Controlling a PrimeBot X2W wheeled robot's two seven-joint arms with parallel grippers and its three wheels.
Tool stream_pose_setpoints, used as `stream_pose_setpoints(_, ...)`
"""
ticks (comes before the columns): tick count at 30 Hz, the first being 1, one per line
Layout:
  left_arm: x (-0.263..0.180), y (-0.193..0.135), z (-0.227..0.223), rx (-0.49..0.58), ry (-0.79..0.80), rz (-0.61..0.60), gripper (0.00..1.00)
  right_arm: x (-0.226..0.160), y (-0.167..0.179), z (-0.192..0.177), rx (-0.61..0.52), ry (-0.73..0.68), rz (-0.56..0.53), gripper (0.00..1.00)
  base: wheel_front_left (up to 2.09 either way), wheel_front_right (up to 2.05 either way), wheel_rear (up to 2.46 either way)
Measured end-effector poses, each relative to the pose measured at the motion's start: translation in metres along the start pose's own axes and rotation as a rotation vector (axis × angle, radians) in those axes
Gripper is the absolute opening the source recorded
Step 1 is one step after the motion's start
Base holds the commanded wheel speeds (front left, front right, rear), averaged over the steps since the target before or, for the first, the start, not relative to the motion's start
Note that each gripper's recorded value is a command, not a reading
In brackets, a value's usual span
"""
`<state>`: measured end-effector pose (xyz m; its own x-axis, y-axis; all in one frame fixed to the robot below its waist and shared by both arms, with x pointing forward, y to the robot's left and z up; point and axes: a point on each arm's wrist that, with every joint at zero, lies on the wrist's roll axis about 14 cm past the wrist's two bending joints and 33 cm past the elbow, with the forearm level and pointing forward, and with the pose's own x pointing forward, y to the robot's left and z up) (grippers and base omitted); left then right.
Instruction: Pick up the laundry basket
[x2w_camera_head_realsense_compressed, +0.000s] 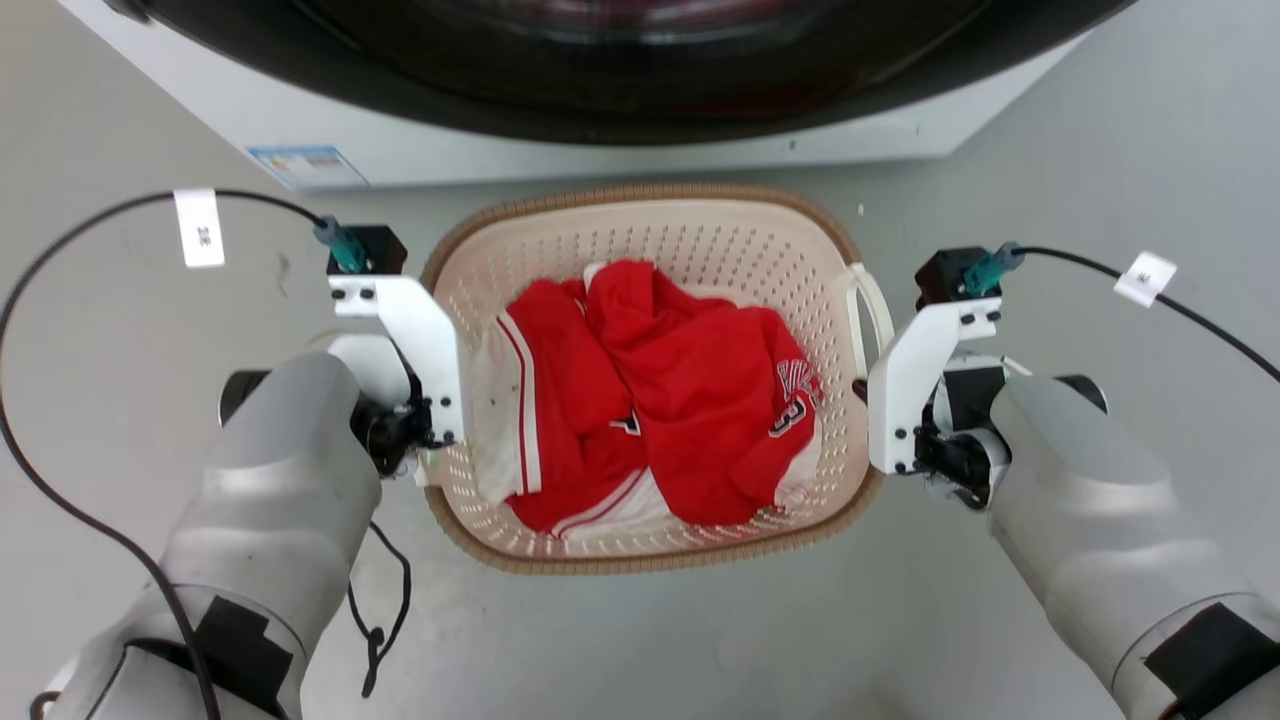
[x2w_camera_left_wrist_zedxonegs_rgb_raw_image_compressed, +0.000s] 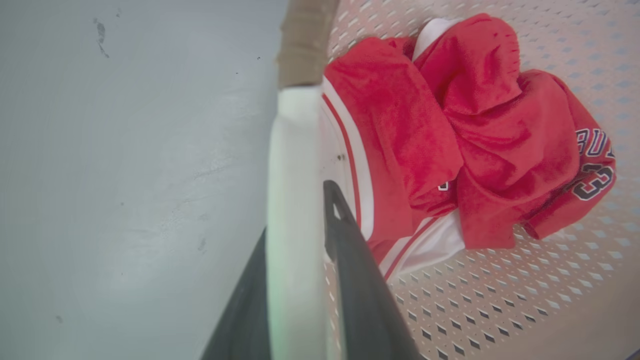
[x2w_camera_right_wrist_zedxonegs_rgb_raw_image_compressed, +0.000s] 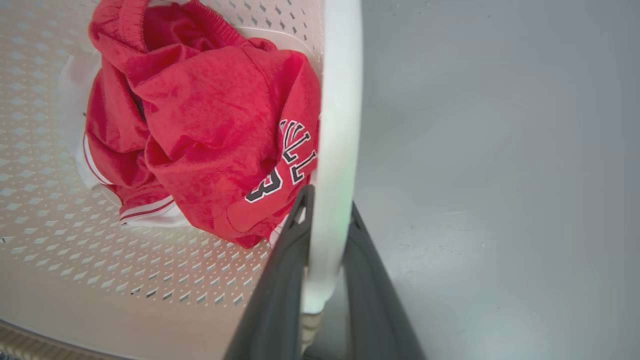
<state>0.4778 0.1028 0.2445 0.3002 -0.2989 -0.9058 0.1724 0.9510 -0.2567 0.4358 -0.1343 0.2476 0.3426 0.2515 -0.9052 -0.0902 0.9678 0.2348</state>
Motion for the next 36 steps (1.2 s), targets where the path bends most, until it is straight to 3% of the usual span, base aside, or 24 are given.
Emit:
stream_pose_setpoints(19, -0.093, -0.030, -0.009, 0.016, -0.064, -0.003, 0.00, -0.085, 0.021, -0.001, -0.041, -0.038, 0.004, 0.00, 0.00, 0.00, 0.00)
stream_pose_setpoints(36, -0.147, -0.050, -0.038, 0.009, -0.117, -0.013, 0.00, -0.140, 0.032, -0.024, -0.088, -0.051, -0.019, 0.00, 0.00, 0.00, 0.00)
